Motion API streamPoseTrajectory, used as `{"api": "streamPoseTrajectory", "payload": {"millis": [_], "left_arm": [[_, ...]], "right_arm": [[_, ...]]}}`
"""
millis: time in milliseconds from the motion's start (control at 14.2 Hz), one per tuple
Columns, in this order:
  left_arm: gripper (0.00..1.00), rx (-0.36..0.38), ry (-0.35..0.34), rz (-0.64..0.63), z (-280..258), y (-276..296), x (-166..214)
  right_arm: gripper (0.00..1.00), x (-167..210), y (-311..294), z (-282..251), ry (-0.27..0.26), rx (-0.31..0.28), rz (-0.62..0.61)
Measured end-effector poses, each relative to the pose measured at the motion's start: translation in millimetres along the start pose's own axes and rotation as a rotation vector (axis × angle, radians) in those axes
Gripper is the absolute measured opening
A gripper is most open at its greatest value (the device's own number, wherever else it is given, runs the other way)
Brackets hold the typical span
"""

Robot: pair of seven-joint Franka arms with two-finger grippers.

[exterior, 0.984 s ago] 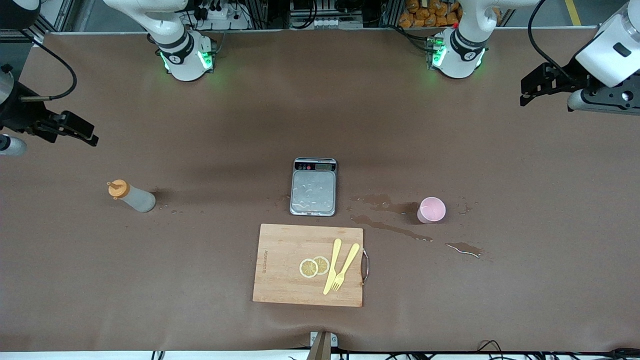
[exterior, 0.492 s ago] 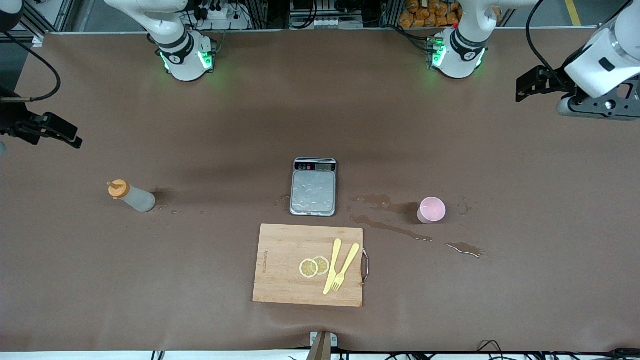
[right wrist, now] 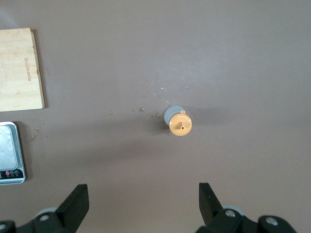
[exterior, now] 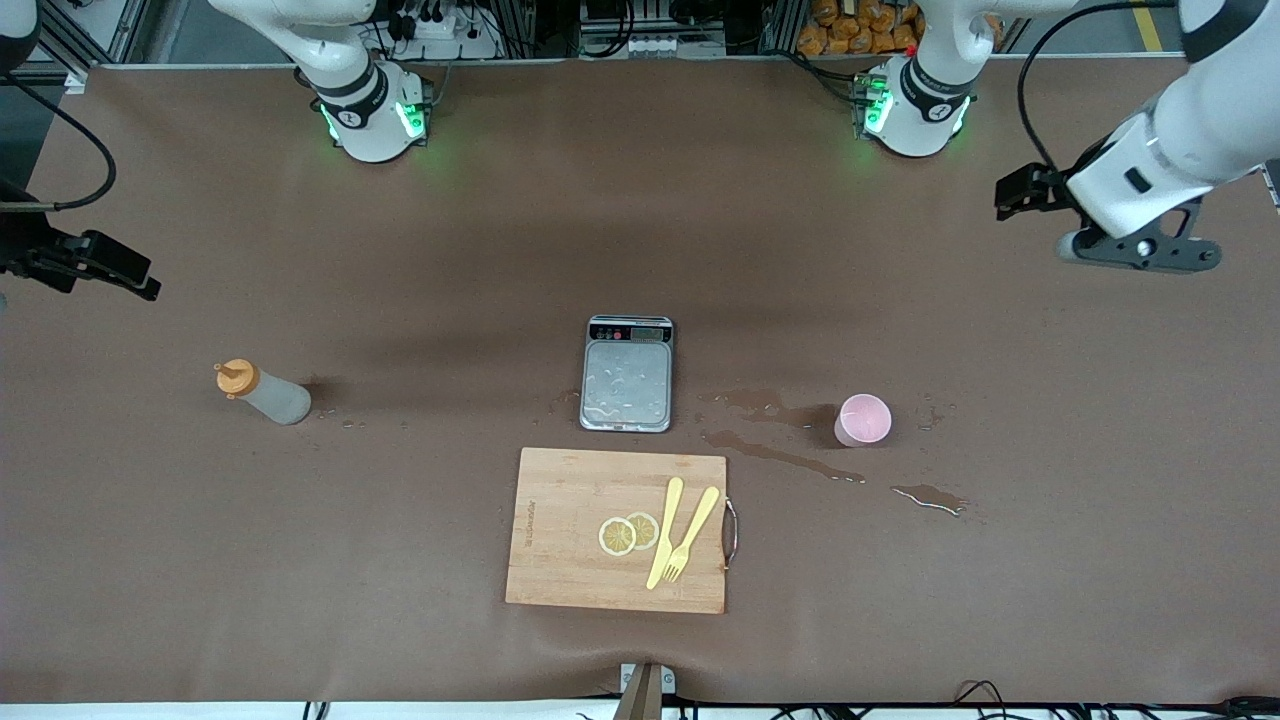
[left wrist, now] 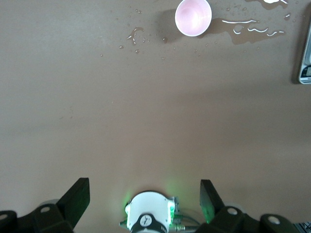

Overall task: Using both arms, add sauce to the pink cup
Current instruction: 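Move the left gripper toward the pink cup while the right gripper reaches the bottle, then grasp the pink cup with the left gripper while the right gripper grasps the bottle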

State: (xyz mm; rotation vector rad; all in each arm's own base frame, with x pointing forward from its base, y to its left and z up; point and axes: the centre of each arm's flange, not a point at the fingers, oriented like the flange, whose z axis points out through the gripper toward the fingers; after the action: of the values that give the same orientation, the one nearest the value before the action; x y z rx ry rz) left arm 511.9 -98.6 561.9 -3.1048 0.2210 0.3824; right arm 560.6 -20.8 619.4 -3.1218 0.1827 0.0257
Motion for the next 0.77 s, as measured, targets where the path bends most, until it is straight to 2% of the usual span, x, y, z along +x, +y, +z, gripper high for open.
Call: {"api": "streamPoseTrajectory", "payload": {"millis": [211,422,773], "left_arm": [[1.00,0.003,0.003,-0.013,44.0,6.7,14.6],[1.00,0.000,0.010,-0.040,84.8,1.0,25.9],[1.00,-0.048,0.014,-0.218,123.0,-18.1,76.2]], "right_arm": [[1.00,4.4,20.2,11.8,-0.031,-0.003,0.038],[1.00,24.5,83.6,53.8,-0.093,0.011,0.144],[1.00,31.7,177.3,100.8,-0.153,0.133,0.330]]}}
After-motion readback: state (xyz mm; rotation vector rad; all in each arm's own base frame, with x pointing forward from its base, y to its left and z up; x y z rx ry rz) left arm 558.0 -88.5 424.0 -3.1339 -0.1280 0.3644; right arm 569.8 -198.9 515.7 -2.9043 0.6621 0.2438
